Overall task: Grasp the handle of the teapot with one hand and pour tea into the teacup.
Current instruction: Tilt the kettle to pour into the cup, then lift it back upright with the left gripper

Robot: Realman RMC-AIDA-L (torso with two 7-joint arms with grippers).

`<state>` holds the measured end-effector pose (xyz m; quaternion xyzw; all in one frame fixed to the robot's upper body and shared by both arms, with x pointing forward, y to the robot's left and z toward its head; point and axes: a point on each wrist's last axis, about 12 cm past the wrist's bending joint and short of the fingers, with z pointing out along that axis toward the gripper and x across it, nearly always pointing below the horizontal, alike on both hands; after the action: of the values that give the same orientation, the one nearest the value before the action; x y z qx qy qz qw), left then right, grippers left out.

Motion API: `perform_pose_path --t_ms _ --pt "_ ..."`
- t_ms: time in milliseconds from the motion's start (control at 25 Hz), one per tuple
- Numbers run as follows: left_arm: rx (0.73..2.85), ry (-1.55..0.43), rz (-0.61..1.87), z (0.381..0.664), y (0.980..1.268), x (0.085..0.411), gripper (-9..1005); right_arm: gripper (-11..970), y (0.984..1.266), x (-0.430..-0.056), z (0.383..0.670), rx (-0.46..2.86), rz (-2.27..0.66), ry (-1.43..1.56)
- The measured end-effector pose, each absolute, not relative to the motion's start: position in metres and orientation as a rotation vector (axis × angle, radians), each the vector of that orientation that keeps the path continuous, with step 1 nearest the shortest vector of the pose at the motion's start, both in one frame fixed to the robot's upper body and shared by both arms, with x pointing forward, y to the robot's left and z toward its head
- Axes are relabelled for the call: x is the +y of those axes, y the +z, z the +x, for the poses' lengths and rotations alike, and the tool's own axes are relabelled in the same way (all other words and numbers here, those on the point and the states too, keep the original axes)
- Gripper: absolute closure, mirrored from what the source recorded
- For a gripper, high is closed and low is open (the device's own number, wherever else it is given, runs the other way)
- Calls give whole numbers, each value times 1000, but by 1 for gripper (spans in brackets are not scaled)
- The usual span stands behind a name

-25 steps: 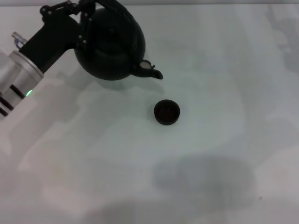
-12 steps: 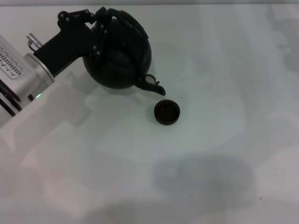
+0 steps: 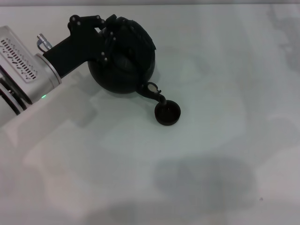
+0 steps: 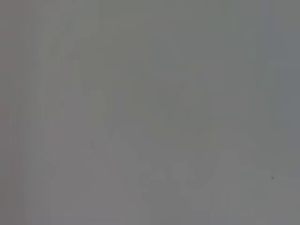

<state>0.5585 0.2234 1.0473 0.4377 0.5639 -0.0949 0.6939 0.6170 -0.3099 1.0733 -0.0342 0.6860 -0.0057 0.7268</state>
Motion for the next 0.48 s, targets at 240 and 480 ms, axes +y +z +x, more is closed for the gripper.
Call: perform_pose_path --t_ms 240,480 --pt "1224 -176 1011 562 1050 222 894 114 1073 -310 617 1511 -75 -12" --pt "1203 -171 1030 566 1054 218 893 114 1073 -309 617 1516 -75 -11"
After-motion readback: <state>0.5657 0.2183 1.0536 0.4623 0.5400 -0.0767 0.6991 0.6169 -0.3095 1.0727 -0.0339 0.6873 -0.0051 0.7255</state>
